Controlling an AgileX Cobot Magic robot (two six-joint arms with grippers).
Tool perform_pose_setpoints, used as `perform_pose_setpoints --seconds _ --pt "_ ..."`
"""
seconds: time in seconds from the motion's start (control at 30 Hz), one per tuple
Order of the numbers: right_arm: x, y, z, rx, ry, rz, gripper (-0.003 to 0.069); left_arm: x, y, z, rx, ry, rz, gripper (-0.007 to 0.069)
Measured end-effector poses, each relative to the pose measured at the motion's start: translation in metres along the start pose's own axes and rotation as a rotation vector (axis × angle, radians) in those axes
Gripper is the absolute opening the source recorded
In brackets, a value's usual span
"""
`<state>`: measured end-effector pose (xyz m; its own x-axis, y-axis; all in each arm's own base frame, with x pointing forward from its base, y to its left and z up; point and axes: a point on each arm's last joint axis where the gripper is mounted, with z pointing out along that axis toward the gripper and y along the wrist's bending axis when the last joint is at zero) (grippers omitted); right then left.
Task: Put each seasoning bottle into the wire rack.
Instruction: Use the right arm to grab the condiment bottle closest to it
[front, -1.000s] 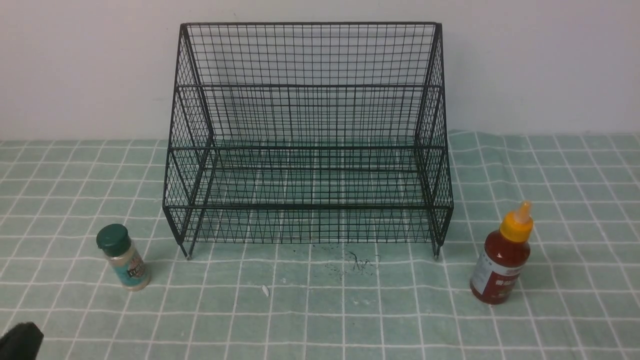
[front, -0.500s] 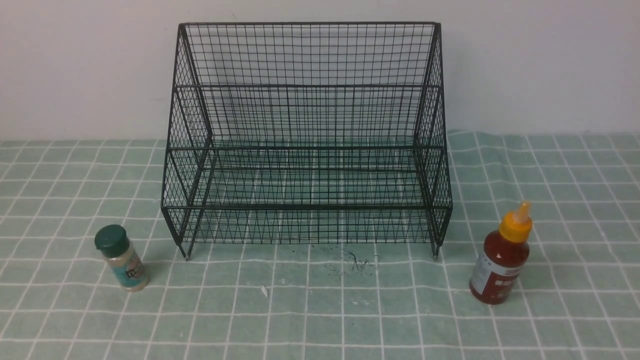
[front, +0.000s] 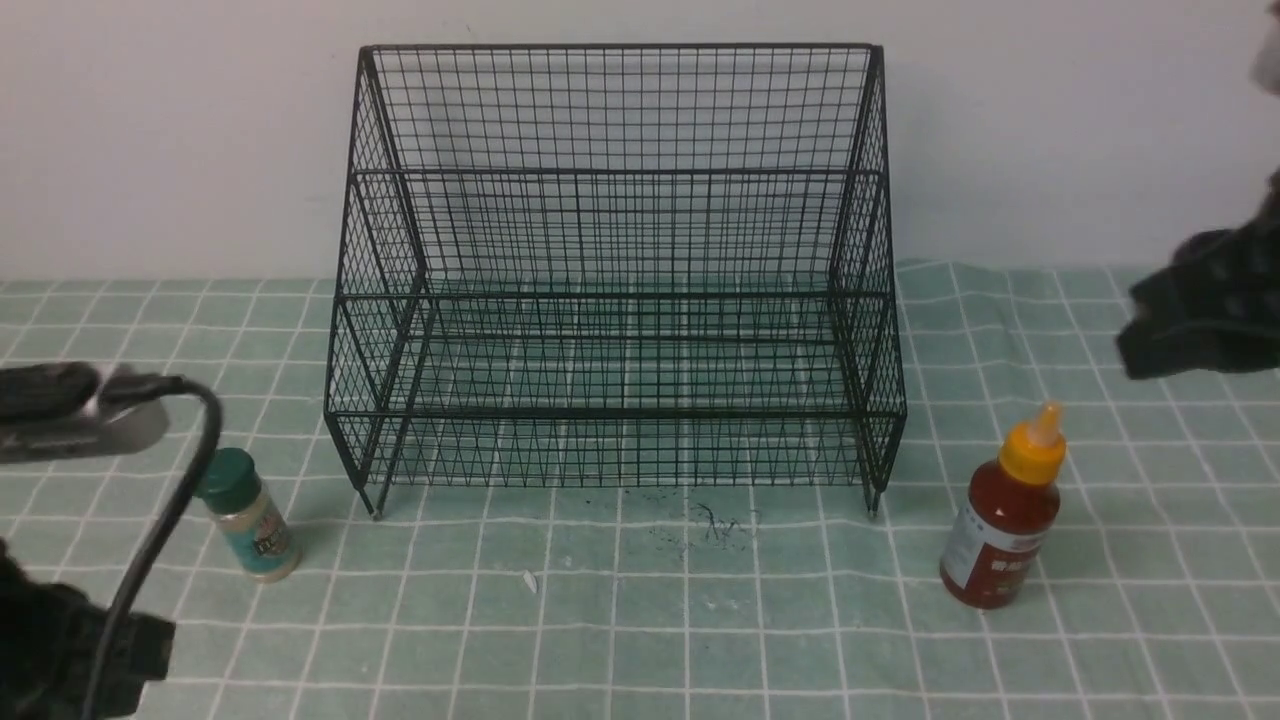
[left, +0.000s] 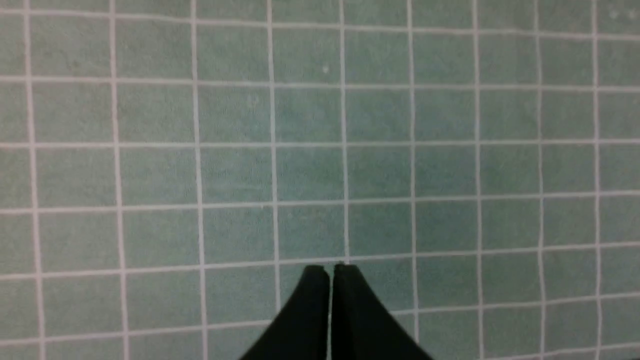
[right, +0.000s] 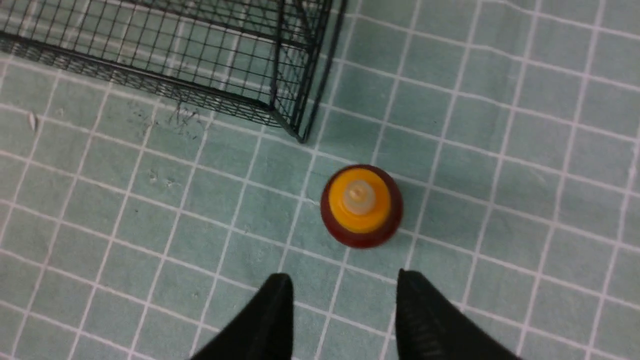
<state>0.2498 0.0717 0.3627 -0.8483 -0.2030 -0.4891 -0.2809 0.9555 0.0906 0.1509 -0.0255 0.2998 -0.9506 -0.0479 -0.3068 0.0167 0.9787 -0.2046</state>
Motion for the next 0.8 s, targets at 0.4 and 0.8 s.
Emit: perform_pose_setpoints --seconds 0.4,0.8 --pt "-0.02 -0.005 0.115 0.053 0.193 -0.016 0.055 -0.021 0.003 0.025 -0.011 0.103 0.036 -0.0006" --pt "-0.007 0.001 0.093 0.013 0.288 -0.05 0.029 -0.017 0.002 0.017 -0.015 0.068 0.053 -0.0006"
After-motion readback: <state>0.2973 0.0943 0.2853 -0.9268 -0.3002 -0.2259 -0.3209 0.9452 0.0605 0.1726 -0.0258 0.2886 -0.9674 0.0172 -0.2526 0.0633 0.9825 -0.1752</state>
